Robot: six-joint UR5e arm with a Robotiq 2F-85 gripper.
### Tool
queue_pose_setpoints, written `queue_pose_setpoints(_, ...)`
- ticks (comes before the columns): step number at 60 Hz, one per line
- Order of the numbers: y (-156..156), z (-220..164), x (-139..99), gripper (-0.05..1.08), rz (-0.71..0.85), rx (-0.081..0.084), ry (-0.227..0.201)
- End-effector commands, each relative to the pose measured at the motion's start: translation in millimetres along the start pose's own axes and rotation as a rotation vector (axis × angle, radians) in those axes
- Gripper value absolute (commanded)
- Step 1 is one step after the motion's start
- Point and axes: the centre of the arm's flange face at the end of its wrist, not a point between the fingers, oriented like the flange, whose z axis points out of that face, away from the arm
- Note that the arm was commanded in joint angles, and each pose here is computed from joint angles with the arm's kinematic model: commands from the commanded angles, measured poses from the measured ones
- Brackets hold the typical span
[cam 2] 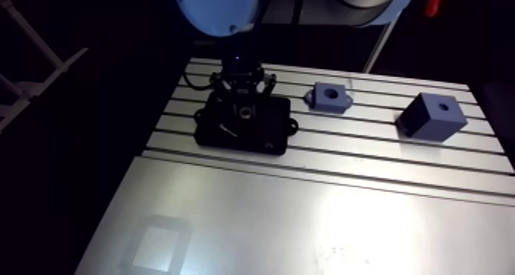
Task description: Pick up the bearing and press it into the housing until flush.
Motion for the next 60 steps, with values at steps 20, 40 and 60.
queue_pose_setpoints(20,0,-10,0,0.59,-0.001,0.001,0.018)
queue_pose_setpoints(40,3,-40,-2,0.61,0.004,0.006,0.057)
queue_pose_setpoints(60,43,-88,8,0.61,-0.019,0.006,0.072)
